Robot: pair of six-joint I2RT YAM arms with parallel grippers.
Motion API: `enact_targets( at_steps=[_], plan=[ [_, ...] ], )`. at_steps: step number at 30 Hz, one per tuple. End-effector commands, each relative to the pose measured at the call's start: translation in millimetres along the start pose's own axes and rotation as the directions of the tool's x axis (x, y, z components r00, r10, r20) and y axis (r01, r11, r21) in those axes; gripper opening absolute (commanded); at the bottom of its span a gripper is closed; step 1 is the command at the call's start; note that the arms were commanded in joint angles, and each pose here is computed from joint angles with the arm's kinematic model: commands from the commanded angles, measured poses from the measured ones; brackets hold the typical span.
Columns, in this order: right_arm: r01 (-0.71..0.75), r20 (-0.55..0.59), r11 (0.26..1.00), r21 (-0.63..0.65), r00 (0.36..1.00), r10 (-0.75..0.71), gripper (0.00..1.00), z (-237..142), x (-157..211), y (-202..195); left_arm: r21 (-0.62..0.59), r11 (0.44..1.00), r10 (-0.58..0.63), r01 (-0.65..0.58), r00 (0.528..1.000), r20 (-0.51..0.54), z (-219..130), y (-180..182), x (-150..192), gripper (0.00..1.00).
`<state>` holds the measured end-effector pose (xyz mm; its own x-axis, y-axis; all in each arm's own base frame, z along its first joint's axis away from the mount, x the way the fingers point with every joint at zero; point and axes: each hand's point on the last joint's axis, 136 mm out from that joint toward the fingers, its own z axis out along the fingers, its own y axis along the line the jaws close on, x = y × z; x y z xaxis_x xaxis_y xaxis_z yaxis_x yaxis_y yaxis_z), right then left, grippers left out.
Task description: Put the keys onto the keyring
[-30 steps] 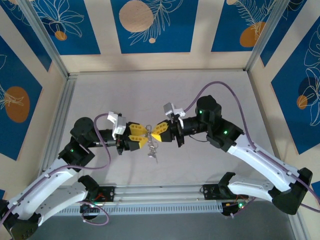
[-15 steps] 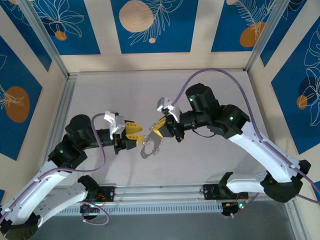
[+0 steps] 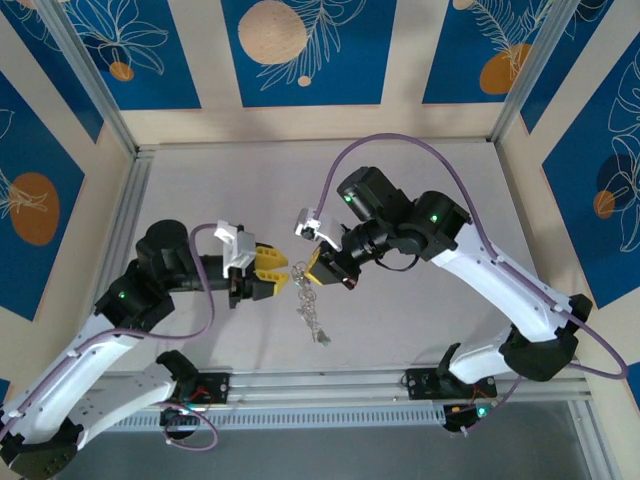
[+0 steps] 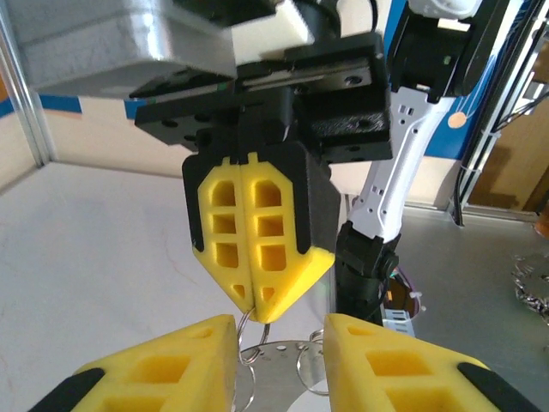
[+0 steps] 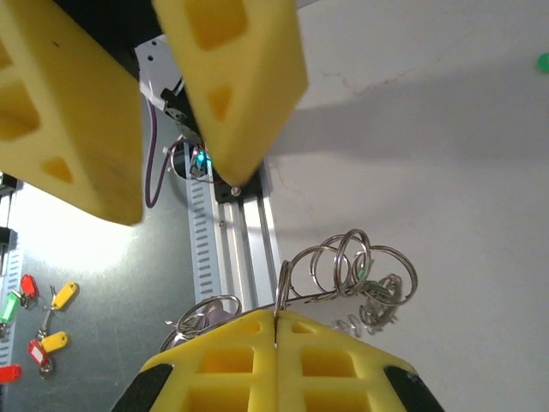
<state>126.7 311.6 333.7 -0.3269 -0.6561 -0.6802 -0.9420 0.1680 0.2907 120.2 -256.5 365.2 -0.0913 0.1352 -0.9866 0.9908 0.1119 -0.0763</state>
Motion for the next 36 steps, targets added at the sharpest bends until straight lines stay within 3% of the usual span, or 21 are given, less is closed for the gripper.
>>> enact_targets(
  at_steps=[1,20,33,36],
  plan=[
    [0.038,0.007,0.999,-0.029,0.999,-0.038,0.0,-11,-4,13,0.05,0.999,0.003,-0.003,1.0,-0.002,1,-8,-4,0.32],
    [0.094,-0.024,0.991,-0.093,0.995,-0.097,0.0,-2,-5,26,0.113,0.99,-0.071,0.079,0.995,-0.073,16,-5,13,0.3],
    [0.114,-0.002,0.99,-0.078,0.993,-0.114,0.0,-7,-8,26,0.216,0.968,-0.103,0.125,0.988,-0.113,25,-23,22,0.15],
    [0.115,0.004,0.991,-0.071,0.993,-0.115,0.0,-8,-9,25,0.221,0.967,-0.103,0.129,0.987,-0.127,26,-26,26,0.07]
  ],
)
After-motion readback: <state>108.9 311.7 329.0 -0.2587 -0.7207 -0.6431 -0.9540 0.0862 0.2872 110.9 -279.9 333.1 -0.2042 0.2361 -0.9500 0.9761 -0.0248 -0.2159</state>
